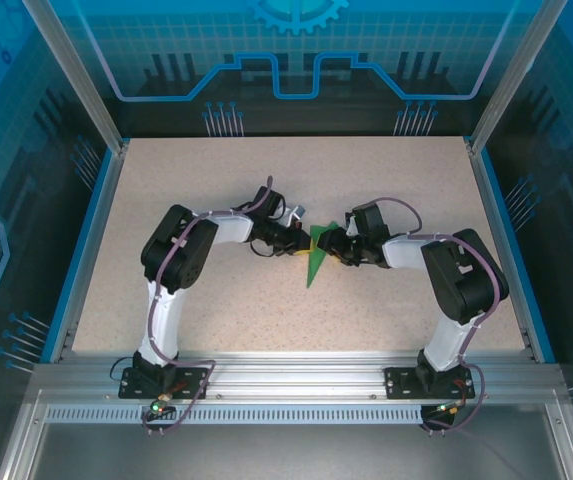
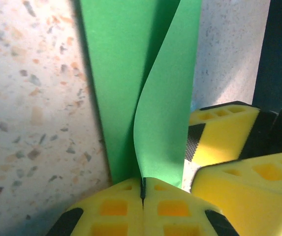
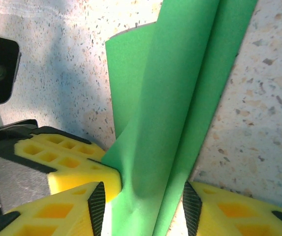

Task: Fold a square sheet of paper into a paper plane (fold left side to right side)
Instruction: Fold the wing for the fifth time at the center of the table.

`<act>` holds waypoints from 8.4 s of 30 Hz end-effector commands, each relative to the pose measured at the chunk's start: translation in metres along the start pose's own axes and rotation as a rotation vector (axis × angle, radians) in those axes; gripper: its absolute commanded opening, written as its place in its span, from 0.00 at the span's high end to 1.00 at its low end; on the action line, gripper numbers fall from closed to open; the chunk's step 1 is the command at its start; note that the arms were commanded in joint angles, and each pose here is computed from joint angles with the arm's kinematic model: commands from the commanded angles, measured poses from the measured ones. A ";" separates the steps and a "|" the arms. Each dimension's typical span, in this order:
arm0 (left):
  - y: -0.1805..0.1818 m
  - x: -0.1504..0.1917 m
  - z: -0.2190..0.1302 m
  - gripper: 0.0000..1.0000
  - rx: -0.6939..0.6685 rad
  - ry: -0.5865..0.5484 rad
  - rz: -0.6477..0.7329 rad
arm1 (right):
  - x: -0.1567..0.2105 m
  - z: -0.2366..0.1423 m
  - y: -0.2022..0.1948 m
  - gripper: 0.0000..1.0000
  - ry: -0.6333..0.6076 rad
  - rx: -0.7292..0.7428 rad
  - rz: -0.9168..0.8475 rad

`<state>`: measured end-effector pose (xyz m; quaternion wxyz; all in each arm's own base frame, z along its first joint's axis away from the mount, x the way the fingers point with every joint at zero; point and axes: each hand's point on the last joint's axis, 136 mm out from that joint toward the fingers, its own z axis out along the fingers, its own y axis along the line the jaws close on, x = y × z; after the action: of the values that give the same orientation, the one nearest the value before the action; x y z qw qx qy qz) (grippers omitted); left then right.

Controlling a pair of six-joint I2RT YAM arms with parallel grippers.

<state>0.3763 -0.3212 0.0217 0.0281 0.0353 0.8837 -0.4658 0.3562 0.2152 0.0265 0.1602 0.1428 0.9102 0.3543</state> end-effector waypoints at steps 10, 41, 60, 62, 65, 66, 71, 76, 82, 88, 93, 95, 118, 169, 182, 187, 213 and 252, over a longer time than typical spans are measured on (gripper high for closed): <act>0.011 -0.012 -0.001 0.96 -0.041 -0.018 0.033 | 0.030 0.005 -0.032 0.51 0.089 0.116 -0.001; 0.039 -0.011 -0.002 0.97 -0.180 -0.016 0.069 | -0.045 0.005 0.031 0.84 0.010 -0.039 -0.082; 0.043 -0.010 -0.003 0.97 -0.207 -0.012 0.068 | -0.029 0.024 0.007 0.84 0.091 0.070 -0.083; 0.043 -0.010 -0.003 0.97 -0.207 -0.011 0.069 | -0.028 0.024 0.005 0.83 0.093 0.080 -0.085; 0.043 -0.009 -0.003 0.97 -0.208 -0.010 0.068 | -0.027 0.026 0.001 0.84 0.096 0.095 -0.084; 0.043 -0.009 -0.003 0.97 -0.209 -0.008 0.067 | -0.027 0.026 -0.001 0.84 0.096 0.099 -0.084; 0.043 -0.009 -0.003 0.97 -0.207 -0.007 0.067 | -0.025 0.028 -0.008 0.83 0.100 0.124 -0.079; 0.041 -0.010 -0.004 0.97 -0.203 -0.009 0.068 | -0.019 0.029 -0.022 0.84 0.112 0.158 -0.056; 0.023 -0.014 -0.017 0.87 -0.191 -0.037 0.088 | -0.008 0.025 -0.044 0.84 0.118 0.202 -0.011; -0.016 -0.018 -0.044 0.77 -0.153 -0.090 0.131 | 0.000 0.024 -0.057 0.88 0.119 0.206 0.015; -0.036 -0.005 -0.059 0.76 -0.114 -0.087 0.137 | 0.002 0.025 -0.058 0.89 0.123 0.200 0.015; -0.043 0.005 -0.059 0.76 -0.074 -0.057 0.120 | 0.002 0.025 -0.057 0.89 0.122 0.198 0.014; -0.042 0.042 0.000 0.85 -0.052 0.135 0.041 | 0.004 0.026 -0.055 0.90 0.134 0.189 0.003; 0.031 0.075 0.014 1.00 -0.241 0.197 -0.032 | -0.022 -0.027 0.017 0.92 0.007 0.022 -0.147; 0.031 0.074 0.012 1.00 -0.250 0.190 -0.021 | 0.030 -0.008 0.018 0.94 0.105 -0.017 -0.153; 0.031 0.074 0.012 1.00 -0.249 0.191 -0.022 | 0.032 0.004 0.018 0.94 0.129 -0.006 -0.154; 0.030 0.076 0.014 1.00 -0.252 0.200 -0.019 | 0.027 0.013 -0.007 0.94 0.147 0.153 -0.151; 0.033 0.078 0.018 1.00 -0.264 0.220 -0.031 | -0.032 0.002 -0.044 0.94 0.092 0.288 -0.145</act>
<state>0.3275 -0.3311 0.0154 -0.0176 0.0793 0.9156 -0.3938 0.3583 0.2056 0.0132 0.0977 0.0559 0.9577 0.2648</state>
